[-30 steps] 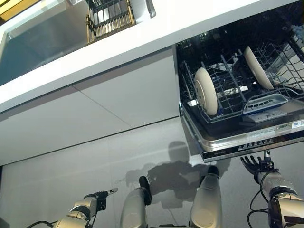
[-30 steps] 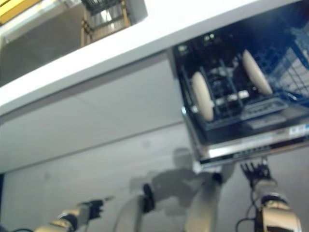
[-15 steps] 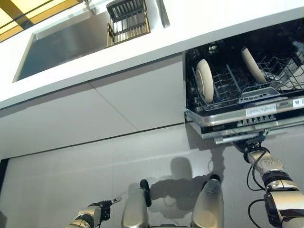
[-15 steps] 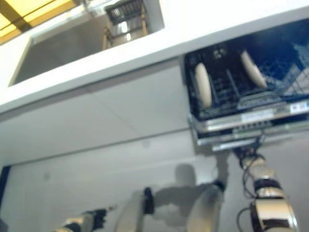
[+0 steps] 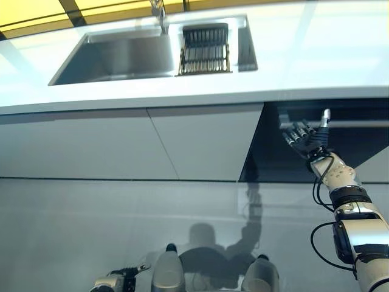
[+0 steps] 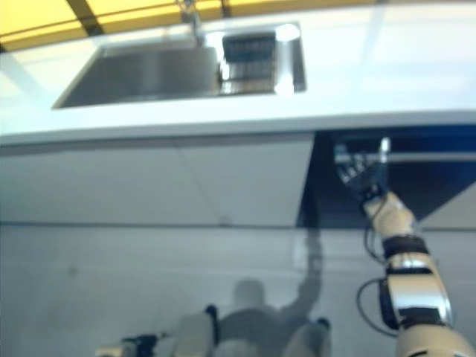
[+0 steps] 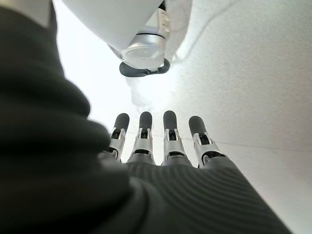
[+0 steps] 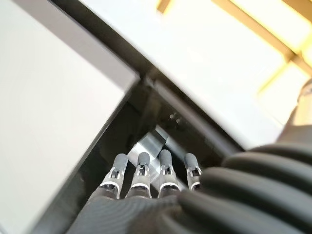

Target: Take plates into dishwasher

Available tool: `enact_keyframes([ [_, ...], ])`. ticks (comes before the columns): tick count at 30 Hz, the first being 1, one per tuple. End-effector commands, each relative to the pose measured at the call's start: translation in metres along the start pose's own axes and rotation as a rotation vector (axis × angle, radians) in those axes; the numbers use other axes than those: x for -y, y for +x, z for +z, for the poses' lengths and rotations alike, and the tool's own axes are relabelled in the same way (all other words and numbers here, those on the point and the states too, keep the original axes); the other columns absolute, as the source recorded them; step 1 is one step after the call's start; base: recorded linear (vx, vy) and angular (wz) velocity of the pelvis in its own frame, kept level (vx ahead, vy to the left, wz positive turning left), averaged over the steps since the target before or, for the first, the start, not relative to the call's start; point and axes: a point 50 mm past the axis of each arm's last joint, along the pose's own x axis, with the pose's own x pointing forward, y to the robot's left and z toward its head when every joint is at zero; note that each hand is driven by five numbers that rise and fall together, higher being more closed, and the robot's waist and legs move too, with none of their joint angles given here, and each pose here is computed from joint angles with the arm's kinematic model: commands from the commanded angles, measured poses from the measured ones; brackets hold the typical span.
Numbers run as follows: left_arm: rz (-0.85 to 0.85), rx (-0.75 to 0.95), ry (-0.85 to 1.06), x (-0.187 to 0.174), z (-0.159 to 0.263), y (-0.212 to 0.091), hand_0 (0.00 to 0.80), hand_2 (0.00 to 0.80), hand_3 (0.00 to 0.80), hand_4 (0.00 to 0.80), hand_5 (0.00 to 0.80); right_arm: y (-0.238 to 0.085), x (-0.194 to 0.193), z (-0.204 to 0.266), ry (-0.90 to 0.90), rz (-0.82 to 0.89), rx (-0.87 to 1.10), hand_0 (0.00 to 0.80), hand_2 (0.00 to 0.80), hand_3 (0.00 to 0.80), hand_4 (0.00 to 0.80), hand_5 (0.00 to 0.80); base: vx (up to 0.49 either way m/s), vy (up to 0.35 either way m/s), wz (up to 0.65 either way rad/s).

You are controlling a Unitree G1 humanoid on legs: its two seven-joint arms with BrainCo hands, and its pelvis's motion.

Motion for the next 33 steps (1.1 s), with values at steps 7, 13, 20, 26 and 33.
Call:
enact_keyframes([
  [7, 0.011, -0.027, 0.146, -0.011, -0.008, 0.000, 0.000, 0.000, 0.000, 0.000, 0.000, -0.031, 0.066, -0.097, -0.581, -0.129, -0.388, 0.000, 0.000, 0.000, 0.000, 0.000, 0.006, 0.066, -0.14],
  [13, -0.022, -0.005, 0.217, -0.001, -0.004, 0.001, 0.000, 0.000, 0.000, 0.000, 0.000, -0.090, 0.116, -0.180, -0.780, -0.192, -0.618, 0.000, 0.000, 0.000, 0.000, 0.000, -0.017, 0.094, -0.05],
  [20, -0.104, -0.041, 0.225, 0.021, -0.018, 0.004, 0.000, 0.000, 0.000, 0.000, 0.000, -0.155, 0.128, -0.268, -0.674, -0.329, -0.892, 0.000, 0.000, 0.000, 0.000, 0.000, 0.008, 0.050, -0.04],
  [26, -0.181, -0.006, 0.328, 0.042, -0.020, 0.005, 0.000, 0.000, 0.000, 0.000, 0.000, -0.183, 0.131, -0.292, -0.739, -0.329, -1.064, 0.000, 0.000, 0.000, 0.000, 0.000, 0.031, 0.033, -0.04],
  [33, -0.150, -0.001, 0.261, 0.036, -0.016, 0.005, 0.000, 0.000, 0.000, 0.000, 0.000, -0.184, 0.135, -0.289, -0.803, -0.346, -1.086, 0.000, 0.000, 0.000, 0.000, 0.000, 0.007, 0.001, -0.02],
])
